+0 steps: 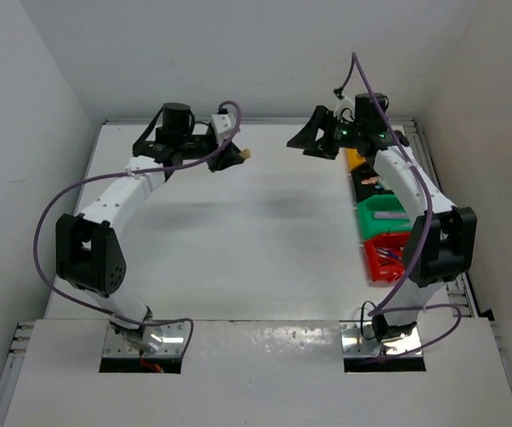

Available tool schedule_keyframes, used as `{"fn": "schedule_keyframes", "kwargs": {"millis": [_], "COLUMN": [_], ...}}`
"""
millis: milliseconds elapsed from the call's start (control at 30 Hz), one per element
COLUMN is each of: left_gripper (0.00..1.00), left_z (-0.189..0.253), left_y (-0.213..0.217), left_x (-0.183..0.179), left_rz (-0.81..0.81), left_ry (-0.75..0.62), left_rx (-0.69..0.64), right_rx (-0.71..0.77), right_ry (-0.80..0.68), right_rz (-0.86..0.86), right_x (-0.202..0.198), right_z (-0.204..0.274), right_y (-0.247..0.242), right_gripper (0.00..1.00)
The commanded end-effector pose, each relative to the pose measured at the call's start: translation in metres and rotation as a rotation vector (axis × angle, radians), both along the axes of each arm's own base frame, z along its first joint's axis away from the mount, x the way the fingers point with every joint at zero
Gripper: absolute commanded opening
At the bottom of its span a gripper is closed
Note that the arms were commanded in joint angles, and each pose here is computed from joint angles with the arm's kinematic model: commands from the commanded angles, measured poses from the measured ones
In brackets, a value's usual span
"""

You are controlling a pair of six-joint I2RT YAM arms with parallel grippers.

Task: Sort the stationery into containers
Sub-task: Pick up the stationery from the center of the board, then place the stationery in the storage box.

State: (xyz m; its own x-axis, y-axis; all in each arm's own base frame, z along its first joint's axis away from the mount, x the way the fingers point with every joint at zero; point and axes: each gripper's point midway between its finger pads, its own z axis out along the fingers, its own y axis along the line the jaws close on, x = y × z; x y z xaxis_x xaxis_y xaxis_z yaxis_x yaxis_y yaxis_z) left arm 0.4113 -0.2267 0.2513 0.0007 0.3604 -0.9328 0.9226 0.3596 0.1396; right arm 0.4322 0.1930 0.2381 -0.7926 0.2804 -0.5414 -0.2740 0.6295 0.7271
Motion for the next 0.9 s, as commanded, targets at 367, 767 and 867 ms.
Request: {"fn": "schedule_keyframes", "kwargs": {"millis": [367, 767, 867], "left_gripper": [0.1, 0.1, 0.27], "left_z": [0.069, 0.077, 0.078], "left_y": [-0.078, -0.087, -0.086], "left_x": [-0.04, -0.043, -0.045], "left_rz": [-0.15, -0.164, -0.16], "left_ry": [-0.064, -0.087, -0.092], "left_rx": [-0.144, -0.145, -0.141], "right_rx": [0.127, 0.093, 0.08], "right_ry": [-0.132, -0.11, -0.106], "right_rz": [0.252, 0.338, 0.31], "right_x": [-0.042, -0.061, -0.055], "right_z": [0.058, 0.039, 0.035], "right_y": [0.065, 0.083, 0.078], "right_gripper": [0.72, 0.3, 0.13]}}
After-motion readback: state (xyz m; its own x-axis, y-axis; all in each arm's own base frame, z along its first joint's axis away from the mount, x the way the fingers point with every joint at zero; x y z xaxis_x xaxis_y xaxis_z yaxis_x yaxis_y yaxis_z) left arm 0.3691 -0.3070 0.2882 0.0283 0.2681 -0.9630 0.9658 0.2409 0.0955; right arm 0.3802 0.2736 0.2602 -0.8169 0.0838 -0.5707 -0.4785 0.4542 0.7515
